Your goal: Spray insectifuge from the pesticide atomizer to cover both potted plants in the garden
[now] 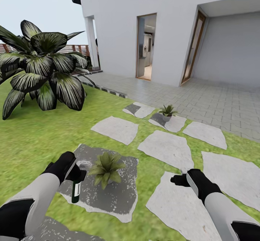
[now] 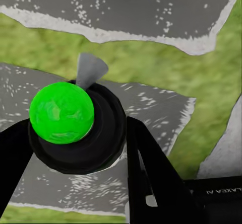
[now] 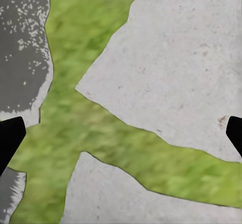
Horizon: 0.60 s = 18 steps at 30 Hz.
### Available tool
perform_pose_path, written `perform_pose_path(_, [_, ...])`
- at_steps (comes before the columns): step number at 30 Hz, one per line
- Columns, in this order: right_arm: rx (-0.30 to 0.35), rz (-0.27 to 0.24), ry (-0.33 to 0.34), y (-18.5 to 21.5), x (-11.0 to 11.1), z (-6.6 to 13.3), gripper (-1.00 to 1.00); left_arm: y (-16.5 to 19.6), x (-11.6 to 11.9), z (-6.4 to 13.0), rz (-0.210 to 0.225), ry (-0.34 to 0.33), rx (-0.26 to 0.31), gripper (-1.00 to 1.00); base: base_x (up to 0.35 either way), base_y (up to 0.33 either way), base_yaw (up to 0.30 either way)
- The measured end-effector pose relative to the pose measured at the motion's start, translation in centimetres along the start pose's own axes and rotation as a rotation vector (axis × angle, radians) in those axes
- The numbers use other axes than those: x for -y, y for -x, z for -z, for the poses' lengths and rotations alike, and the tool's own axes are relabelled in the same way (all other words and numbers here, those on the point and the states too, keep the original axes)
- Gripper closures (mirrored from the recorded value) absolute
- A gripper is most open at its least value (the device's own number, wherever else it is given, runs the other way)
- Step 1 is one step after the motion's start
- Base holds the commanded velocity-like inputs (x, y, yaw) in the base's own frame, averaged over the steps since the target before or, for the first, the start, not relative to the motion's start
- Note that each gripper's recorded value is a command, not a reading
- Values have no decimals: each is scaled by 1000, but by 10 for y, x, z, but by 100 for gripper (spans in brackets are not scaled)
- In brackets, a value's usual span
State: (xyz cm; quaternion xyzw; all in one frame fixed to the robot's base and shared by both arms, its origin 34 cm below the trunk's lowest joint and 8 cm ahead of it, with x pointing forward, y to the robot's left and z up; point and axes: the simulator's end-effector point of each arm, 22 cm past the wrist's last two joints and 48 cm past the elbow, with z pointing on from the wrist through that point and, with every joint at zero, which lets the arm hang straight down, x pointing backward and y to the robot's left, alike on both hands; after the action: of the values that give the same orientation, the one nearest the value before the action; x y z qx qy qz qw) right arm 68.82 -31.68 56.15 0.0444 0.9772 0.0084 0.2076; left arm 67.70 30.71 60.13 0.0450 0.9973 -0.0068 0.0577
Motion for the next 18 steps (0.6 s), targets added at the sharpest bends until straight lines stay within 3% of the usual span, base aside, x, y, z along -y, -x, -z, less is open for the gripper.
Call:
perform_pose_path(5, [-9, 1, -1, -3, 0, -3, -100, -5, 0, -6, 1, -1, -12, 100, 46, 48, 0])
perform_pose_path(13, [-9, 0, -1, -4, 0, -4, -100, -5, 2, -7, 4, -6, -14, 100, 246, 247, -5])
perform_pose_path(18, [-14, 0, -1, -6, 1, -6, -100, -6, 2, -9, 3, -7, -18, 100, 250, 219, -130])
